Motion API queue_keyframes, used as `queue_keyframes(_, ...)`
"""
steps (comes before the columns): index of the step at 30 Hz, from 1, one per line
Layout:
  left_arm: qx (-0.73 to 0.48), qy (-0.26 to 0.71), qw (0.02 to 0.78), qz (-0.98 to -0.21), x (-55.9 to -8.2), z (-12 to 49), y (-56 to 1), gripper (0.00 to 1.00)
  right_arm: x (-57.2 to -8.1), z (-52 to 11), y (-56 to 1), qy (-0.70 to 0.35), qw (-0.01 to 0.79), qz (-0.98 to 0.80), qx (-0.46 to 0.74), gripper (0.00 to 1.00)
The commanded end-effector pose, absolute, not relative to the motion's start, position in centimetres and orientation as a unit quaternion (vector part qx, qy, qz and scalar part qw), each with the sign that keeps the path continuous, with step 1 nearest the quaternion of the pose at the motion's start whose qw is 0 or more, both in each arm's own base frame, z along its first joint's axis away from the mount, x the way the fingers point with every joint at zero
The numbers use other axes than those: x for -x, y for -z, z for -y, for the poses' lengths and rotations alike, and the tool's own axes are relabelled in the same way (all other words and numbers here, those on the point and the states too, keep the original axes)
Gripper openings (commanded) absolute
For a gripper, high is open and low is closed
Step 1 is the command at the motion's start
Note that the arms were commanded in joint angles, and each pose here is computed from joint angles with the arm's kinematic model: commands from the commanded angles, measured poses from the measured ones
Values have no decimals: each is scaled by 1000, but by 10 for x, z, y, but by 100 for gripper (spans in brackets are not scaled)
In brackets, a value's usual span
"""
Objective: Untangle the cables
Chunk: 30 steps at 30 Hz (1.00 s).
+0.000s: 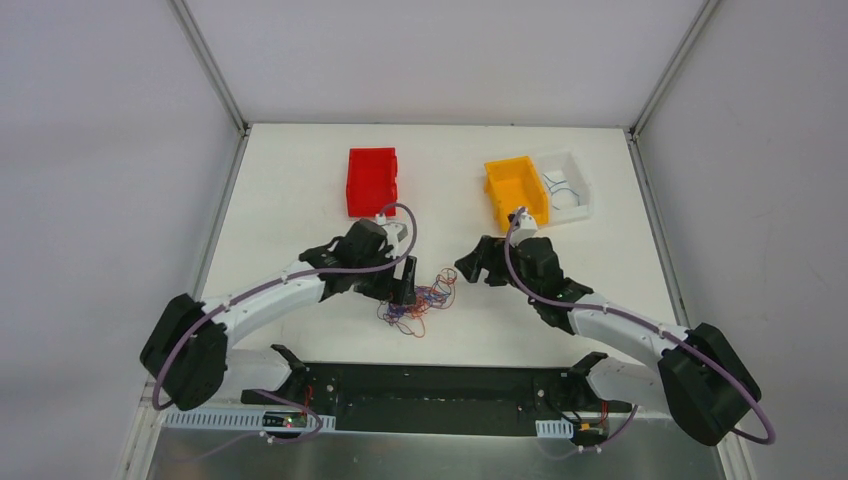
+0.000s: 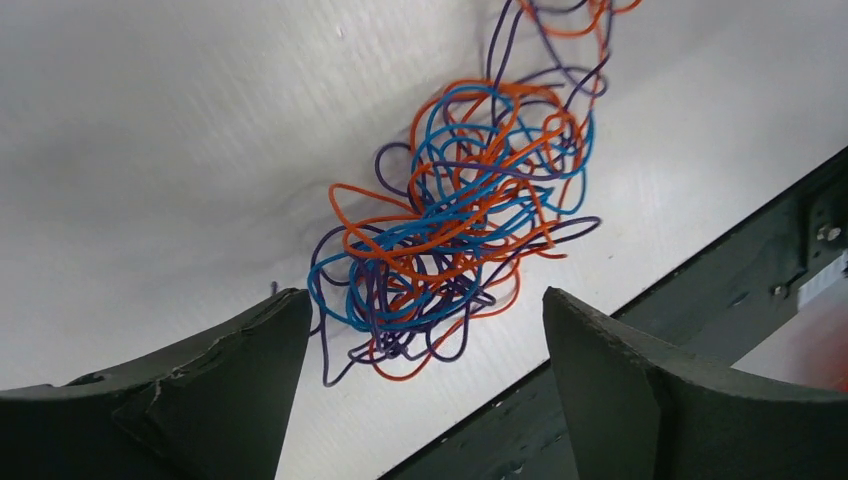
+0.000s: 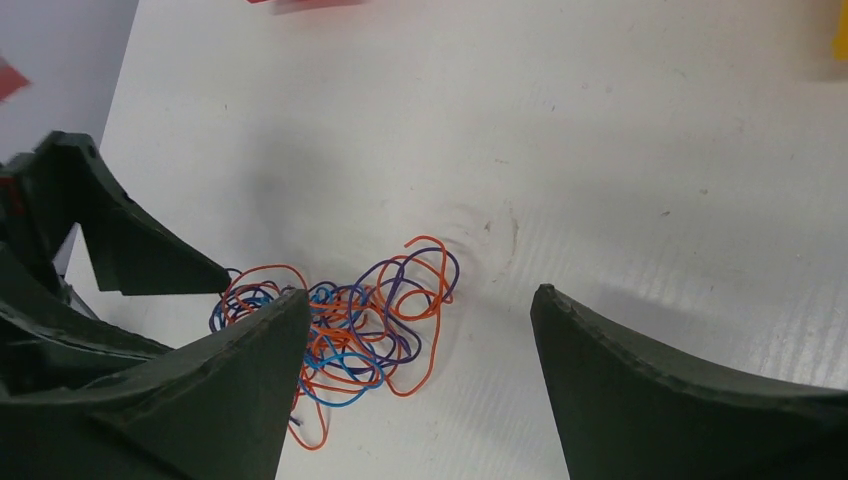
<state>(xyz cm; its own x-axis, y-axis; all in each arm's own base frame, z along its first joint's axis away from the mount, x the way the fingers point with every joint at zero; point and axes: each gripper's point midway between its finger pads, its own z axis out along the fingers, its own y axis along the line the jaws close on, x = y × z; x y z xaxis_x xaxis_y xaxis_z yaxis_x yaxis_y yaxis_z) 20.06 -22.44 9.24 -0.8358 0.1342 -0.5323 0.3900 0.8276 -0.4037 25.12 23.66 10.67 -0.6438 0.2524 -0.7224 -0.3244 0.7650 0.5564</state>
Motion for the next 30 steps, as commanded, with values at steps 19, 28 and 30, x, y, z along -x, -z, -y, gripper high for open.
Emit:
queue_keyframes(19,-138,308,261,-904,-201,266,-98,0,-242,-282,-110,-422,337,-840,61,65)
queue_keyframes(28,-123,312,261,-905,-204,269,-97,0,-234,-291,-121,-460,330,-821,74,75)
queue_keyframes(30,-118,316,264,-904,-206,270,-98,0,-232,-292,-125,-467,332,-816,75,78)
